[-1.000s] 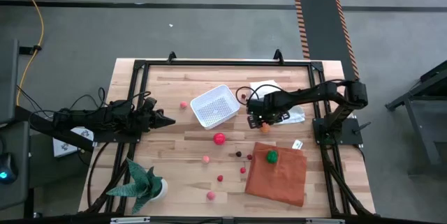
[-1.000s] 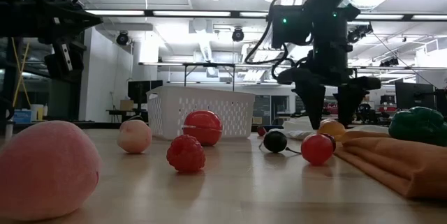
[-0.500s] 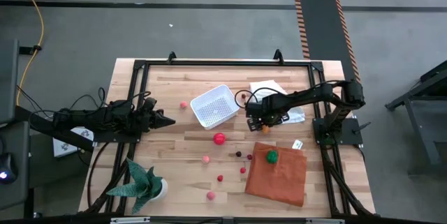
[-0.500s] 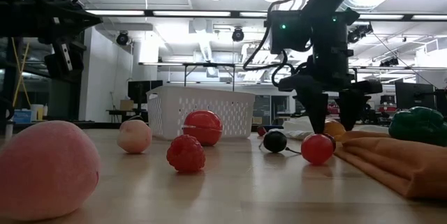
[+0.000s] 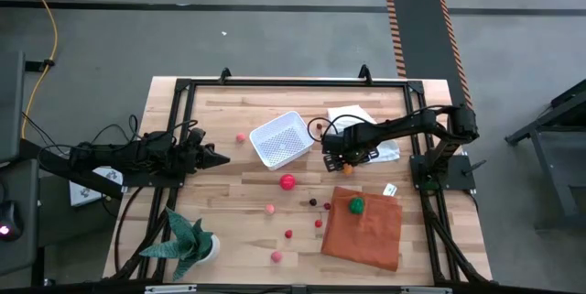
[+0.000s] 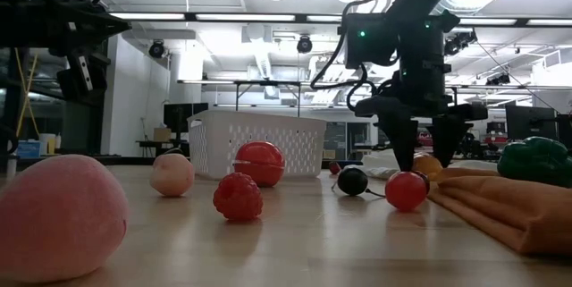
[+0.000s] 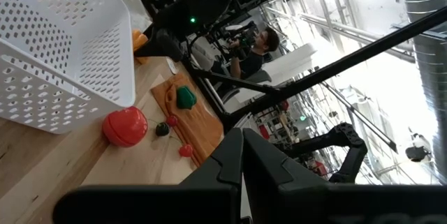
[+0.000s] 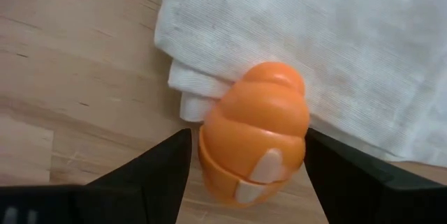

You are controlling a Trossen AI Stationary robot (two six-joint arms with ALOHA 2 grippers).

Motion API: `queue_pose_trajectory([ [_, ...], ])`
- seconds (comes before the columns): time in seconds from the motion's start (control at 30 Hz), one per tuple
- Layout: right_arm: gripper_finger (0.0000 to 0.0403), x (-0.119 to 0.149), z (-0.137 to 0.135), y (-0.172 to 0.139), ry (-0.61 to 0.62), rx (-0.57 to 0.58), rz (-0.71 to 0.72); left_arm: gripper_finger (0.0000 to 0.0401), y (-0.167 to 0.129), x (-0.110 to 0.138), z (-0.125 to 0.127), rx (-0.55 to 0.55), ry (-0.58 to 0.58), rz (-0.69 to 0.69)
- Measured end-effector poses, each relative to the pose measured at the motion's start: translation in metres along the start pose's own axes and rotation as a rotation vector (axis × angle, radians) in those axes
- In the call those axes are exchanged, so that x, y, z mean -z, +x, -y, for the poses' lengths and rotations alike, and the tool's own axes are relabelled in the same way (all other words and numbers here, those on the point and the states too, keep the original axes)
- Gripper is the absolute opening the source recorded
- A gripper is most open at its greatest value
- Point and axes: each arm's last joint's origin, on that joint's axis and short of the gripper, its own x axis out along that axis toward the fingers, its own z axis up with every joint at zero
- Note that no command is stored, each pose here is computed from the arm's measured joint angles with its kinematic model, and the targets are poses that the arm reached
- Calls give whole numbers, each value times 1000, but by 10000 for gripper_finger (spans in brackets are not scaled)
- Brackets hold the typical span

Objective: Pick and placing Produce into tupperware
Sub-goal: Put the croissant in the basket

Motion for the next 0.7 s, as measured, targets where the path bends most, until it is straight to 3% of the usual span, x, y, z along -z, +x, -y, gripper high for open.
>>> queue_pose_trajectory([
  [0.7, 211, 0, 0, 0, 16, 3, 7, 1, 0, 0, 0, 0, 0, 0],
])
